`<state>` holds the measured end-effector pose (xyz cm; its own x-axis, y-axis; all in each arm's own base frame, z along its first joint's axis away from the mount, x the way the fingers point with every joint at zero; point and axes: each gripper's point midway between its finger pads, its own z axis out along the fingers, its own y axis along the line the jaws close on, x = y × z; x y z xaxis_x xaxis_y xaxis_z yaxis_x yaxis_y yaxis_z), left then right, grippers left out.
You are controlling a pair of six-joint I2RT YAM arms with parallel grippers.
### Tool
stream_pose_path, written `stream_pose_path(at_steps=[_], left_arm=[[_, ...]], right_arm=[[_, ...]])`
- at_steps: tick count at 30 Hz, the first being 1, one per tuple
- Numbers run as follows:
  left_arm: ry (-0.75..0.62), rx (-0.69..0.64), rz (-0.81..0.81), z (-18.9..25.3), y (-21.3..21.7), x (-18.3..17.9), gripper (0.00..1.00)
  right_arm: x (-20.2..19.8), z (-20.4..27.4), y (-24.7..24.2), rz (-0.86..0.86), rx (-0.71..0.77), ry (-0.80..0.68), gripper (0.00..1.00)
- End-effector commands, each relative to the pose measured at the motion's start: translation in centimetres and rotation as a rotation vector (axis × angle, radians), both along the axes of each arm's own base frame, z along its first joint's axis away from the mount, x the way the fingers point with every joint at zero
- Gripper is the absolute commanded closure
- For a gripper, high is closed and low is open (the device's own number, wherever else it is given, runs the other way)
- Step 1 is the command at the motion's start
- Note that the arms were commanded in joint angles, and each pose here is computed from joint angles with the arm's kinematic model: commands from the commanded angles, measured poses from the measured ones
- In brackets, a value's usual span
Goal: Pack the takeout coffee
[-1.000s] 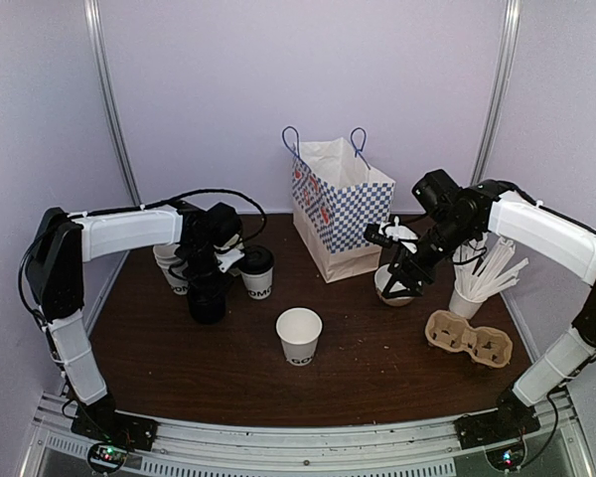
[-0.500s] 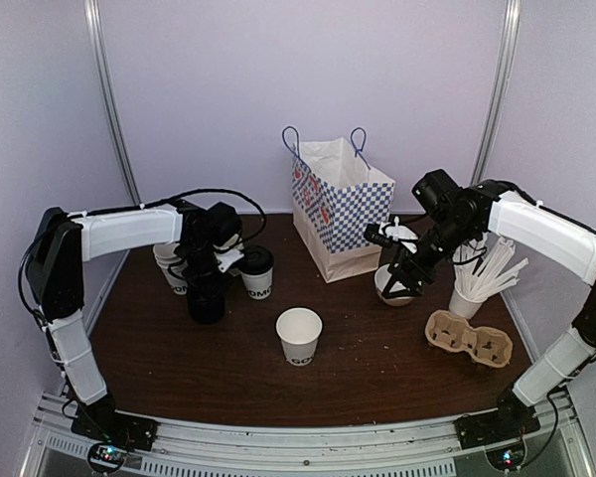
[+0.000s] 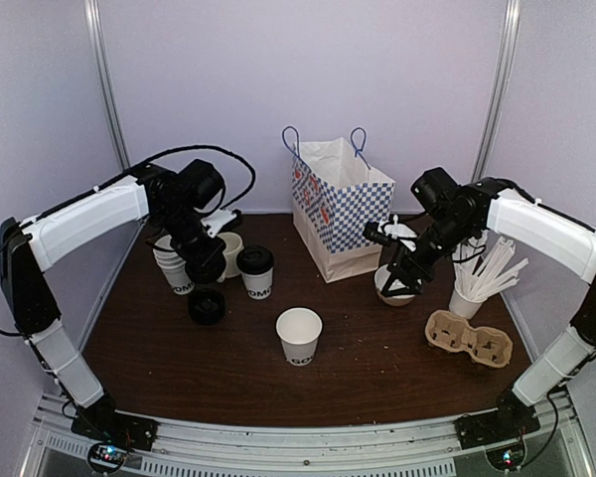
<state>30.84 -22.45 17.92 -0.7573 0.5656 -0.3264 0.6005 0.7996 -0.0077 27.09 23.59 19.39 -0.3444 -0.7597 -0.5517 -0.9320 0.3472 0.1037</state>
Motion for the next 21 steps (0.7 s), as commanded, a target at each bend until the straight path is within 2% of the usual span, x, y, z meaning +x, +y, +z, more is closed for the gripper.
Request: stream_pose_path(at_steps=[1,8,10,11,12,13,15,17,19,21], left_arm=[[0.01,-0.02,-0.005,1.0,0.1,-0.6,0.89],[0.104,0.104,0.007,-4.8,1.4,-0.6,0.91],[0.137,-0.004,-0.014,-4.9,0.0,-1.1,0.91],[0.104,0.019,0.011,-5.2,0.5,-0.4,0.91],[0.056,0.112,0.047,-5.5,2.1,0.5,0.92],[0.071,0.155,0.062,-5.8,3.1,0.7,0.93],[0.164,0.01,0.048,-5.7,1.8,-0.1,0.91],[0.123,0.033,0.07,-6.0,2.3,0.4,0.92],[0.185,-0.062,0.057,-5.6,1.3,-0.2,0.92],[0.145,-0.036,0.078,-5.7,1.8,0.4,0.92]], right_arm=[[0.2,0.7,0.4,0.007,0.008,-0.001,0.18],[0.0,0.8,0.4,0.011,0.007,0.002,0.18],[-0.1,0.9,0.4,0.011,0.007,-0.001,0.18],[-0.1,0.9,0.4,0.011,0.008,-0.002,0.18],[-0.2,0.9,0.3,0.011,0.009,-0.002,0.18],[-0.2,0.9,0.3,0.012,0.009,-0.004,0.18],[-0.2,0.9,0.4,0.012,0.009,-0.004,0.18],[-0.2,0.8,0.4,0.013,0.009,-0.003,0.18],[-0.2,0.8,0.4,0.014,0.011,-0.002,0.18],[-0.3,0.7,0.4,0.014,0.009,0.002,0.18]])
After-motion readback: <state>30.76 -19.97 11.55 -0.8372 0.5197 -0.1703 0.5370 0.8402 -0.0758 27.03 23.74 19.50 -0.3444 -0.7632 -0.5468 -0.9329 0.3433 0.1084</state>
